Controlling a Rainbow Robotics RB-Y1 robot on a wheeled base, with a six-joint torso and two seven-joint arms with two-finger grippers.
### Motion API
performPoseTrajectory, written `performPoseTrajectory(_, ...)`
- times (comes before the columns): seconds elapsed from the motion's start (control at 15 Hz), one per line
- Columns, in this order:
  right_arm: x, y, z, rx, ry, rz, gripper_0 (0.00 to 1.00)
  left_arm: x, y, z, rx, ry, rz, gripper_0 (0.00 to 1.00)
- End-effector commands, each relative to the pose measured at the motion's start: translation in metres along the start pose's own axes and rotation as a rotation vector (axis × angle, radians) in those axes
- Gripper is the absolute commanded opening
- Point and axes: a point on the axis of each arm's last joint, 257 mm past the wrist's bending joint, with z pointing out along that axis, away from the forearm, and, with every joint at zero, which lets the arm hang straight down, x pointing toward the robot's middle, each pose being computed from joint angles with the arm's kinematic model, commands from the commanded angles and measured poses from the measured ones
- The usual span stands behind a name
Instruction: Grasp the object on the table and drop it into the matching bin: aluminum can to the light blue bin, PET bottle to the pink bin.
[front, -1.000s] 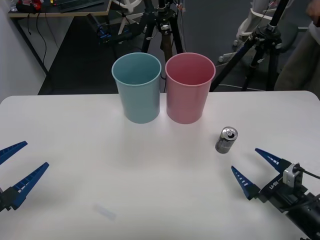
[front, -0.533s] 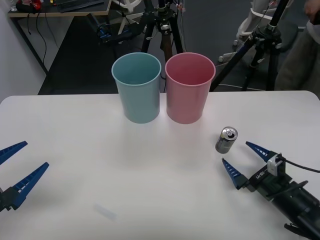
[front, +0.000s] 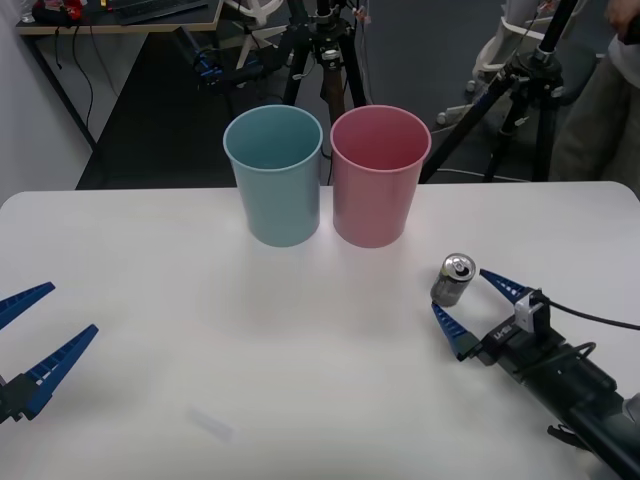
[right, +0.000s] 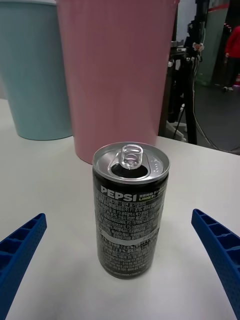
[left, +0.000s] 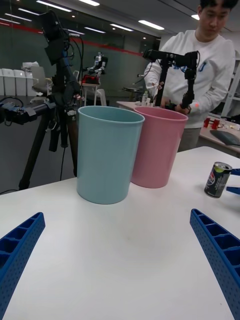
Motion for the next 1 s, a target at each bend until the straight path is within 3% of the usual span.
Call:
performPoseTrajectory(0.07,-0.002,-0.007,0.007,0.019,0.007,-0.009,1.0,0.0,0.0,0.0,0.0,0.0,0.0,1.0)
performPoseTrajectory(0.73,-0.002,-0.004,0.031,0.042,0.03,-0.01,1.0,0.0,0.0,0.0,0.0,0.0,0.0,1.0)
performPoseTrajectory(1.0,0.002,-0.003,0.045,0.021,0.031,0.011,1.0,0.0,0.0,0.0,0.0,0.0,0.0,1.0)
